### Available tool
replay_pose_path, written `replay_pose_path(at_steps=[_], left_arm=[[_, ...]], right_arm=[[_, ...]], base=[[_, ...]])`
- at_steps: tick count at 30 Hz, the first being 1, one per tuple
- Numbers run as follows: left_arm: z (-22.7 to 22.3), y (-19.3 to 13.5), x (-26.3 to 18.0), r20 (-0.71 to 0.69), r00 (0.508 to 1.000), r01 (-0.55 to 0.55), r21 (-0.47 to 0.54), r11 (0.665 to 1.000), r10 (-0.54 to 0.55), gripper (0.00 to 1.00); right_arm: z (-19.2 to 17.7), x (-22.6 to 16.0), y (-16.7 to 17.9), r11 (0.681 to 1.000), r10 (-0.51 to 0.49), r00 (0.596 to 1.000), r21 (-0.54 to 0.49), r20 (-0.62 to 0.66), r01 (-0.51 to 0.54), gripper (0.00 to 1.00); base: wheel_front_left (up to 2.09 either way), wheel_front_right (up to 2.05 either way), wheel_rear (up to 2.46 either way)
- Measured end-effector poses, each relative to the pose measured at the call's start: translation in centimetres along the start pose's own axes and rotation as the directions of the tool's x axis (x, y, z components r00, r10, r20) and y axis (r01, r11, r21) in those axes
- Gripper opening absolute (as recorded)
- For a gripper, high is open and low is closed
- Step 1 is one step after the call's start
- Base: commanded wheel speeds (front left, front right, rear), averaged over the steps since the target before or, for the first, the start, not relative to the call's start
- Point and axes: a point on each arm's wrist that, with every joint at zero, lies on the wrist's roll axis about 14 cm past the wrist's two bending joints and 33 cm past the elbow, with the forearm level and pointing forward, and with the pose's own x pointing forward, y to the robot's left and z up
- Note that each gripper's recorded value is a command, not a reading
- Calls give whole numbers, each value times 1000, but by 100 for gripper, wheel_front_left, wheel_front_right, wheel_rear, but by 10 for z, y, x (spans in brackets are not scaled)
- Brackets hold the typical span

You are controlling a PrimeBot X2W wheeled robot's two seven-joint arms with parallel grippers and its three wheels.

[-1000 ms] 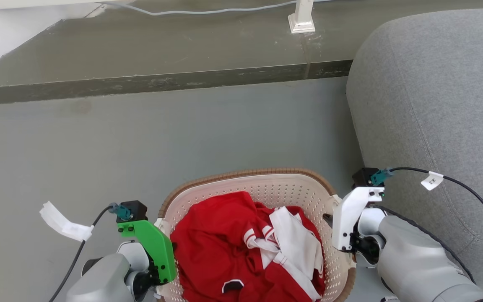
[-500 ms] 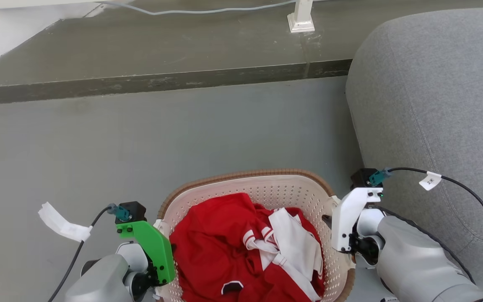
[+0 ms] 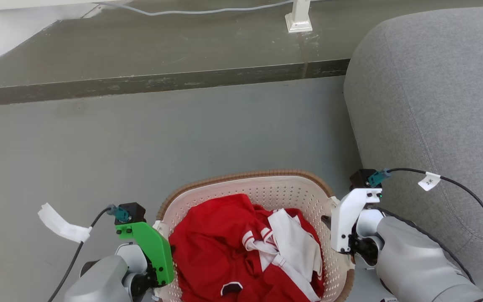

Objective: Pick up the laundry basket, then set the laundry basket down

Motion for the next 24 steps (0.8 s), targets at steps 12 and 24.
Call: replay_pose_path(at_steps=[12, 24], left_arm=[[2, 4, 6, 1, 1000, 2, 6, 1000, -2, 0], [24, 24, 28, 42, 999, 1, -3, 1000, -1, 0]], right_arm=[[0, 6, -1, 1000, 1, 1000, 7, 2, -1, 0], [18, 34, -6, 1000, 10, 999, 25, 48, -11, 0]], base=[[0, 0, 0], [0, 0, 0]])
